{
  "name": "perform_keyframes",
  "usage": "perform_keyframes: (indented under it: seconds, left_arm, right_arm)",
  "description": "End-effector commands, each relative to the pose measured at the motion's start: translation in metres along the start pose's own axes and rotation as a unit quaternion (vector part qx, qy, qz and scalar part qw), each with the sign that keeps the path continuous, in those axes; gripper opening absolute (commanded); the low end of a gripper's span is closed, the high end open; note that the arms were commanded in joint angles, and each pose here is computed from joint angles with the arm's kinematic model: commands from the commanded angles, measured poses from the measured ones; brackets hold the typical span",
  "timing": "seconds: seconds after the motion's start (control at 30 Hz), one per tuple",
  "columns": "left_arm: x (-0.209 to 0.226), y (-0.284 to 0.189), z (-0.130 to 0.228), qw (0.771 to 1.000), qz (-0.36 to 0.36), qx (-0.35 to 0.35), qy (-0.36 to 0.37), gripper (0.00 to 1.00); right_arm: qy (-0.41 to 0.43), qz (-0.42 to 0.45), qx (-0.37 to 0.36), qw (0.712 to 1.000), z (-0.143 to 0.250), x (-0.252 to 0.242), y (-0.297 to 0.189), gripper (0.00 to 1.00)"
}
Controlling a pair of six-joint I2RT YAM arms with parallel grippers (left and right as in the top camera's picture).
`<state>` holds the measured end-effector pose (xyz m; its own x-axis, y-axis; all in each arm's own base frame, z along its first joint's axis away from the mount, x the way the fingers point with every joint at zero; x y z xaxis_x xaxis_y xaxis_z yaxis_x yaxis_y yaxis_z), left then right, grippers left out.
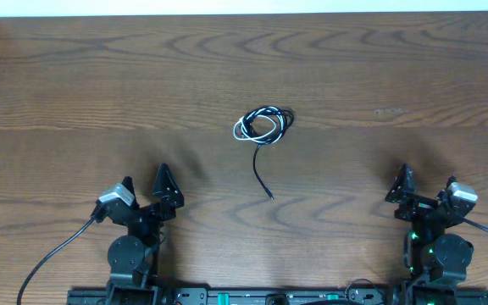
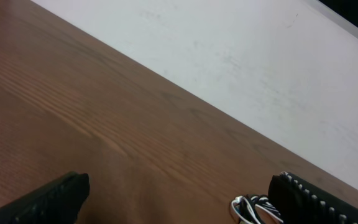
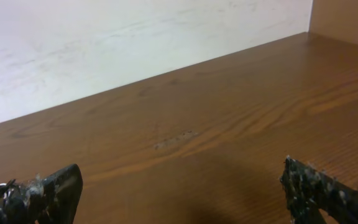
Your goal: Untangle cables
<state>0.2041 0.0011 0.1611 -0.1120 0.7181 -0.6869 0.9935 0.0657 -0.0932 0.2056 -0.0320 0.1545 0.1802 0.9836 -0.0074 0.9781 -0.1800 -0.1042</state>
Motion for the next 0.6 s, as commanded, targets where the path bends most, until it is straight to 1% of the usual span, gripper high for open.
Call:
perform_keyframes:
  seconds: [0.0,0.17,0.57]
  left_arm:
    - [0.011,0.001,0.012,1.000,-0.017,0.019,0.015,0.98]
    - [0.011,0.001,0.012,1.000,-0.017,0.019,0.015,0.98]
    - [0.011,0.001,0.012,1.000,-0.017,0.019,0.015,0.98]
  right_arm:
    - [-0.004,-0.012,-0.001,1.000,0.000,0.005,-0.001,0.99]
    - [-0.006,-0.036,-0.004,0.999,-0.001,0.014,-0.002,0.99]
    - [-0.006,-0.038,-0.014,0.999,-0.005,0.015,-0.003,0.99]
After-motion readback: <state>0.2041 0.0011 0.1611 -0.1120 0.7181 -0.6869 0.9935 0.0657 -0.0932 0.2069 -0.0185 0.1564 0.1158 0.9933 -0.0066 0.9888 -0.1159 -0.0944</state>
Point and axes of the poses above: each gripper's point midway between its finger pads, its own y axis out along the fingers, its own x axis along the line the jaws close on, z = x × y, the point moved 4 cm from there along -y, back along the fingers, and after that the axes turned 14 degrees about -y, right-handed, at the moved point
